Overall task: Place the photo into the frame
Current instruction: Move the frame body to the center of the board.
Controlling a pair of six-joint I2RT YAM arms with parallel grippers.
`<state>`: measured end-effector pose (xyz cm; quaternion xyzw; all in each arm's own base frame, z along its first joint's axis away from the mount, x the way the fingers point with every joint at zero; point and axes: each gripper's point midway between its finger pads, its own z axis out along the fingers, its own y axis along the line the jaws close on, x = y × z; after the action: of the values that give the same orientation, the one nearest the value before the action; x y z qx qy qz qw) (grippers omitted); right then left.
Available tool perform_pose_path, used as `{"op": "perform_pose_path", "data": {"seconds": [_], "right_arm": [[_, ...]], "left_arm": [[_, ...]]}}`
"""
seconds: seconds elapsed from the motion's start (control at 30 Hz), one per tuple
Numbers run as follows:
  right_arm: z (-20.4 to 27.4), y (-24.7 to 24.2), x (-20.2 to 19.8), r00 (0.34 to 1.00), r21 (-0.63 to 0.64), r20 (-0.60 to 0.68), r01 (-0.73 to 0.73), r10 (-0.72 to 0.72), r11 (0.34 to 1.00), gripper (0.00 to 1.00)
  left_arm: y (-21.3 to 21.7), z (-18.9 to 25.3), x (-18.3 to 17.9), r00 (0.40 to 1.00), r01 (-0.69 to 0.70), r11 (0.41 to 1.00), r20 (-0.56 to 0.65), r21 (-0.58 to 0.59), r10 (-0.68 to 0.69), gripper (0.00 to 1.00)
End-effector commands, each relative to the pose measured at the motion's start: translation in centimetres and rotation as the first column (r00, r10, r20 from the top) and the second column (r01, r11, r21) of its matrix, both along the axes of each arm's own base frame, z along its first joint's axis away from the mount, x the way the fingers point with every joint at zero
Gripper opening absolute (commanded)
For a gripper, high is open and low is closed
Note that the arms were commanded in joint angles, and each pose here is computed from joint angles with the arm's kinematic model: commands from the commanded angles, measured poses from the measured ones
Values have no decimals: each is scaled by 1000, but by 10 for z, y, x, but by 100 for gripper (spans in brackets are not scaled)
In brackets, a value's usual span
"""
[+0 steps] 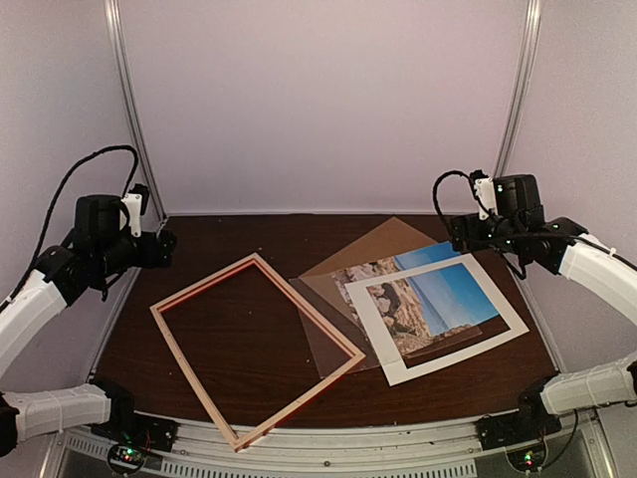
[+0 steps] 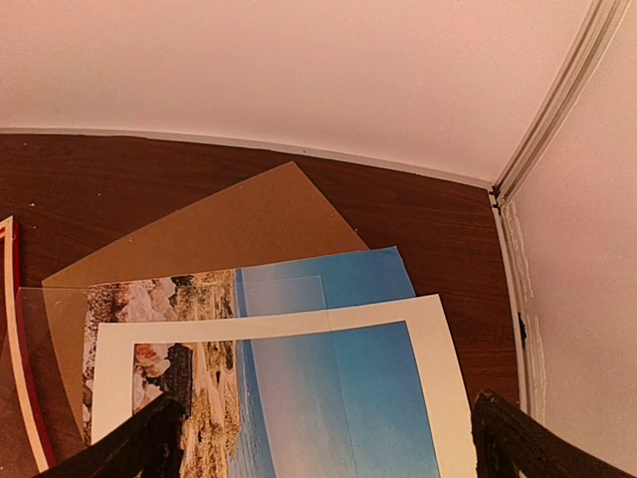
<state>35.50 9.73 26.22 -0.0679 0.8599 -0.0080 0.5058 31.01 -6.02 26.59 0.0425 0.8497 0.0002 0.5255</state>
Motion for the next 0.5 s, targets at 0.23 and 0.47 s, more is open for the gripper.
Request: {"op": "perform_pose_path", "data": {"seconds": [0.23, 0.47], "right_arm": [[8, 1, -2, 999, 15, 35, -6, 5, 1000, 100], [4, 3, -6, 1000, 17, 15, -16, 16, 1000, 100]], "left_arm": [[9, -2, -1, 998, -35, 999, -50, 38, 37, 97], [16, -25, -11, 981, -99, 995, -165, 25, 101, 97]]}}
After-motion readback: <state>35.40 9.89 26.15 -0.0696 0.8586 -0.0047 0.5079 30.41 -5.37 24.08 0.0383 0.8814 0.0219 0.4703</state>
